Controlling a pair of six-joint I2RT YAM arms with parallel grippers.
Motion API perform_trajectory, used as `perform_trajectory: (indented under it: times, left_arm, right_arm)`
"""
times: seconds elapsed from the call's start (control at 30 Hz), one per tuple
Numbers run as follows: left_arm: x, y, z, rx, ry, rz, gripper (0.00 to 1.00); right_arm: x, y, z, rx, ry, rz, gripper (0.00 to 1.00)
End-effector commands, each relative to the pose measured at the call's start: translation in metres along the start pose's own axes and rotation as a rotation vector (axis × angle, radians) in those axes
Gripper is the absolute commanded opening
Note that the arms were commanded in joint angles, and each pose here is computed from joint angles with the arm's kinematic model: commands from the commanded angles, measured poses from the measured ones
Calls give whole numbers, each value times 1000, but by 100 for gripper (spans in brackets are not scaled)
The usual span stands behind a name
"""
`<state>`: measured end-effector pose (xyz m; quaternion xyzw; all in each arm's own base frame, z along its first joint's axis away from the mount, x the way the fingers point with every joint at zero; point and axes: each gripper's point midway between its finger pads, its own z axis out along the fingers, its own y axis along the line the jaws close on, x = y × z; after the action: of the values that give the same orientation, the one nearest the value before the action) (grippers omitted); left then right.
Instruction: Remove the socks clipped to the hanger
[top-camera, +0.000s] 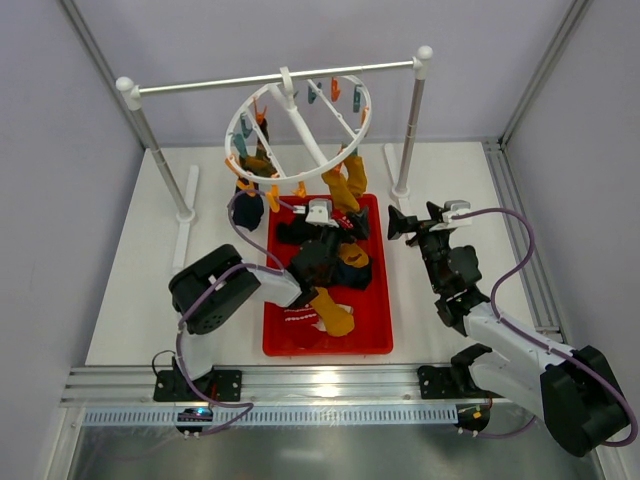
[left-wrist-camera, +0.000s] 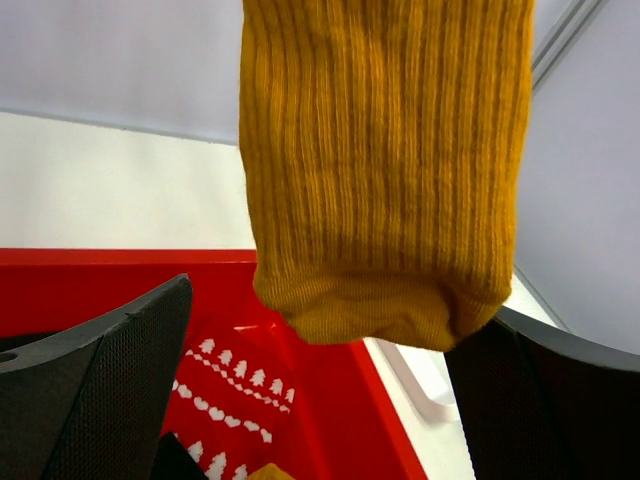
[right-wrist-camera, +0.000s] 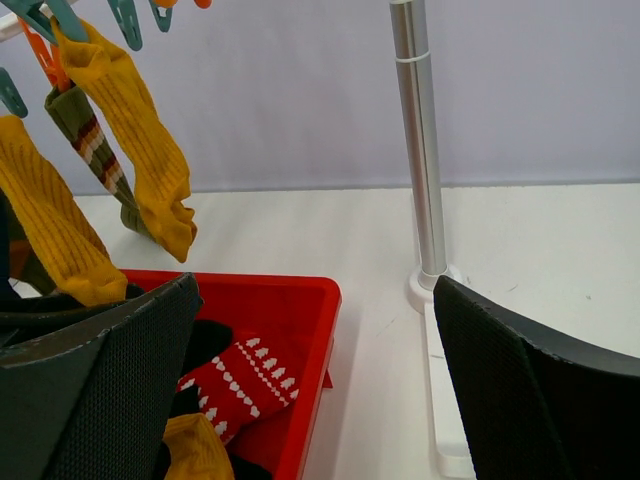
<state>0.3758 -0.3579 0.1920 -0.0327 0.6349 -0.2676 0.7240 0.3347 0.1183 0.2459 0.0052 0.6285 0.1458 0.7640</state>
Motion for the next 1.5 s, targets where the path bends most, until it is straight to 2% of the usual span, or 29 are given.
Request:
perform_trajectory:
  times: [0.0, 0.17, 0.33, 0.7, 0.77, 0.83, 1.27, 1.47]
  left_arm:
    - [-71, -14, -2, 25, -225, -172, 100]
    - [-74, -18, -2, 53, -227, -123, 100]
    - [-95, -28, -5, 104, -258, -73, 100]
    - [-112, -61, 7, 225, -205, -35, 100]
    - [-100, -57, 18, 235, -118, -43, 100]
    - [-102, -47, 32, 232, -96, -93, 99]
    - [-94, -42, 14, 232, -174, -95, 100]
    - [-88, -37, 21, 191, -163, -86, 100]
  right_arm:
    - [-30, 7, 5, -21, -93, 43, 100]
    - [-30, 8, 4, -27, -95, 50, 100]
    - [-29, 9, 3, -32, -93, 51, 100]
    - [-29, 9, 3, -37, -92, 54, 100]
    - [-28, 9, 3, -38, -90, 53, 100]
    - [-28, 9, 3, -36, -91, 52, 100]
    - [-24, 10, 5, -37, -82, 52, 100]
    - [-23, 10, 5, -36, -79, 52, 100]
